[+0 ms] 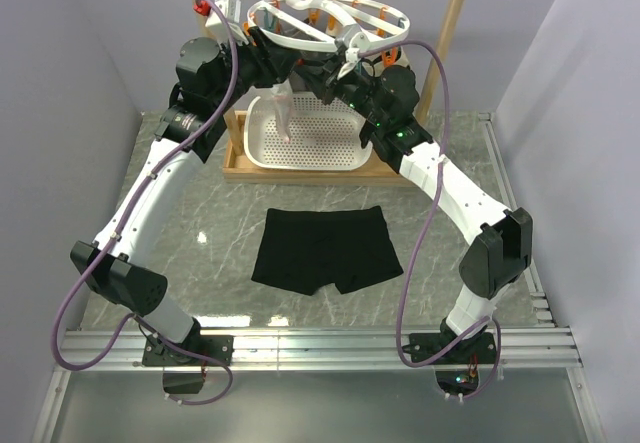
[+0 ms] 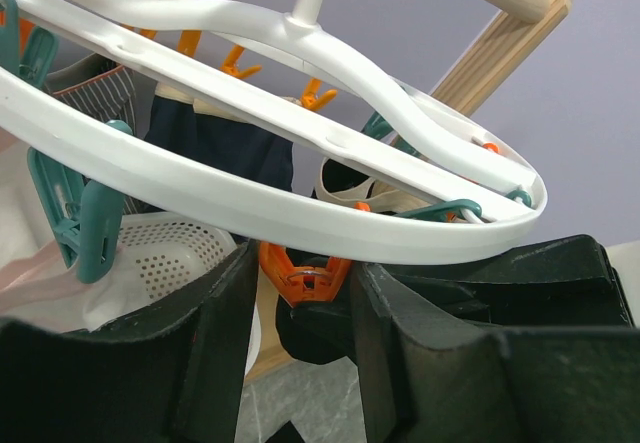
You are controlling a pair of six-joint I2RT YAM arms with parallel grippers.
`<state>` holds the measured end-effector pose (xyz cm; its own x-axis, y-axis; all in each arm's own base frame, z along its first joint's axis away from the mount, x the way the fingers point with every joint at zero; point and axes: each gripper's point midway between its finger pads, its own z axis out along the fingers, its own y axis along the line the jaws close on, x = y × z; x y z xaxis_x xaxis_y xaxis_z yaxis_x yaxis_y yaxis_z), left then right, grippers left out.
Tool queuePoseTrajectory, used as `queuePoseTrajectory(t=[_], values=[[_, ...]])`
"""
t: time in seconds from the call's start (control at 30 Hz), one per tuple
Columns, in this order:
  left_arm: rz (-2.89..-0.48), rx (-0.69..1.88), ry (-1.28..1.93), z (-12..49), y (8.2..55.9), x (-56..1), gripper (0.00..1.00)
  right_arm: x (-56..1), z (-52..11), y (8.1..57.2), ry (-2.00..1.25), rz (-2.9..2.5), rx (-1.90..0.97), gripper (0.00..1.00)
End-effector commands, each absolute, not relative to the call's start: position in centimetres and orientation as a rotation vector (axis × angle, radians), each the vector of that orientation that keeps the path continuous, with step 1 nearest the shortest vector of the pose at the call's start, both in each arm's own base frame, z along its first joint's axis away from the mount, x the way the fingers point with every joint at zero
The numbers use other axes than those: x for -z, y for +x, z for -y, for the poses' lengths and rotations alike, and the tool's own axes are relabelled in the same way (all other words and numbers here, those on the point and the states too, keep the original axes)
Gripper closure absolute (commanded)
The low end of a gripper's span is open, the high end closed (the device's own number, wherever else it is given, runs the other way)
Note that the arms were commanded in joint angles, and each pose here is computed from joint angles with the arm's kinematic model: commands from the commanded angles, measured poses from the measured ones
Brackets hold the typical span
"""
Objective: Clip the underwear to the hanger
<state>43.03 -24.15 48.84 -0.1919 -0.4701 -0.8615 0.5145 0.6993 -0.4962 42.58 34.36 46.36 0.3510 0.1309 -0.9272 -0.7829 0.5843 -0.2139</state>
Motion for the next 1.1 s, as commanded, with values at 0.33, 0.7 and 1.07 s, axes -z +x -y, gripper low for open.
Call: queuePoseTrajectory(t=[0.33,0.7,1.07], values=[[-1.394,0.937,-0.011,23.4,42.3,-52.8,0.50,-47.5,-34.0,41.3,-0.739,-1.026,-0.687,1.00],[-1.353,0.956,-0.023,23.0,42.4,-53.3,0.51,-46.6,-34.1,41.2,-0.739,-1.037,-0.698,1.00],[-1.345,0.959,0.022,23.5,42.5,-53.2,1.00,-46.5,-34.3,40.6,-0.755,-1.047,-0.710,0.76]])
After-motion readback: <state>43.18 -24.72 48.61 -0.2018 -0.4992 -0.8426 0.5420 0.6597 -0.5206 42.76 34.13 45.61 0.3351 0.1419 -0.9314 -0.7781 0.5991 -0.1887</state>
